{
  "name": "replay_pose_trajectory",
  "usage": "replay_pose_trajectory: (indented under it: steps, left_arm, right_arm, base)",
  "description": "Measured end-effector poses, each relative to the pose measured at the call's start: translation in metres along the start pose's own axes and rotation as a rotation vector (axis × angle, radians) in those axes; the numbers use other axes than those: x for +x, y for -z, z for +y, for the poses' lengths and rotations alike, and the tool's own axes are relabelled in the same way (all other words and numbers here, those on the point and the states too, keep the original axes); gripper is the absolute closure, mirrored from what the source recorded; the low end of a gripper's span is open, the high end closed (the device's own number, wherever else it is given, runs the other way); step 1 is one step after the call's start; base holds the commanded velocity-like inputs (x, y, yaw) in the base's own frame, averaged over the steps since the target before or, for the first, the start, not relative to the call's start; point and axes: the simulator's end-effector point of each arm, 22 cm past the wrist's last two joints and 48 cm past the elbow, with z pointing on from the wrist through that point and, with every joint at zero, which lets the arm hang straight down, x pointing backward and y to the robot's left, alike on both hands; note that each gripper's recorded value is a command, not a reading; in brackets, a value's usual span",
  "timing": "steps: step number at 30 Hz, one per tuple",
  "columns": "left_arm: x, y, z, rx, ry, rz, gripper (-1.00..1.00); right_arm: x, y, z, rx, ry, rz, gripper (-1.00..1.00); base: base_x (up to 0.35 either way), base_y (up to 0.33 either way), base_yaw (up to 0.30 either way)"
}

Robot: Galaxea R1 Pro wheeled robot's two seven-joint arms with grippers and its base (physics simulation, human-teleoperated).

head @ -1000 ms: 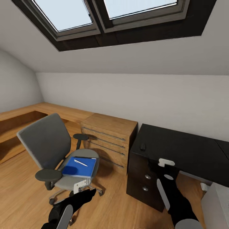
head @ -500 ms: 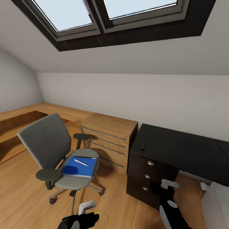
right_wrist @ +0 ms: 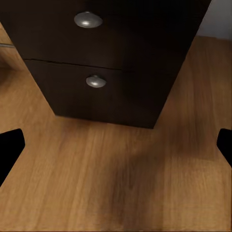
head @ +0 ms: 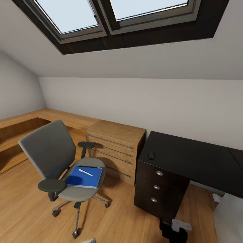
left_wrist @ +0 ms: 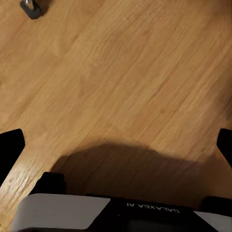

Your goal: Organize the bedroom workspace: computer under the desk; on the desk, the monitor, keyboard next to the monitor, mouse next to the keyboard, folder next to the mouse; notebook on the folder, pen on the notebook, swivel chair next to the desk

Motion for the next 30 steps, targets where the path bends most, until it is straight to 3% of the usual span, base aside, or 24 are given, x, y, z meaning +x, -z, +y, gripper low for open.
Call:
replay_pose_trajectory:
  steps: [7, 11, 19, 25, 26, 30]
  left_arm:
    - [0.016, -0.010, 0.026, -0.052, 0.027, -0.061, -1.00]
    - [0.037, -0.013, 0.045, -0.087, 0.020, -0.034, -1.00]
    - [0.047, -0.014, 0.054, -0.102, 0.015, -0.019, -1.00]
    - [0.049, -0.014, 0.055, -0.104, 0.016, -0.018, -1.00]
    - [0.067, -0.015, 0.061, -0.119, 0.009, 0.019, -1.00]
    - [0.074, -0.015, 0.065, -0.128, 0.000, 0.033, -1.00]
  right_arm:
    - [0.066, 0.011, -0.009, 0.013, 0.017, 0.064, -1.00]
    - [0.125, 0.033, -0.020, 0.022, 0.038, 0.105, -1.00]
    - [0.140, 0.048, -0.026, 0.024, 0.034, 0.061, -1.00]
    - [0.141, 0.050, -0.026, 0.023, 0.033, 0.056, -1.00]
    - [0.141, 0.050, -0.026, 0.024, 0.030, 0.054, -1.00]
    - [0.140, 0.051, -0.025, 0.023, 0.028, 0.051, -1.00]
  base:
    - [0.000, 0.000, 0.000]
    - [0.000, 0.000, -0.036]
    - [-0.014, 0.000, -0.196]
    - [-0.201, 0.002, -0.262]
    - [-0.318, 0.026, -0.267]
    - [-0.326, 0.068, -0.267]
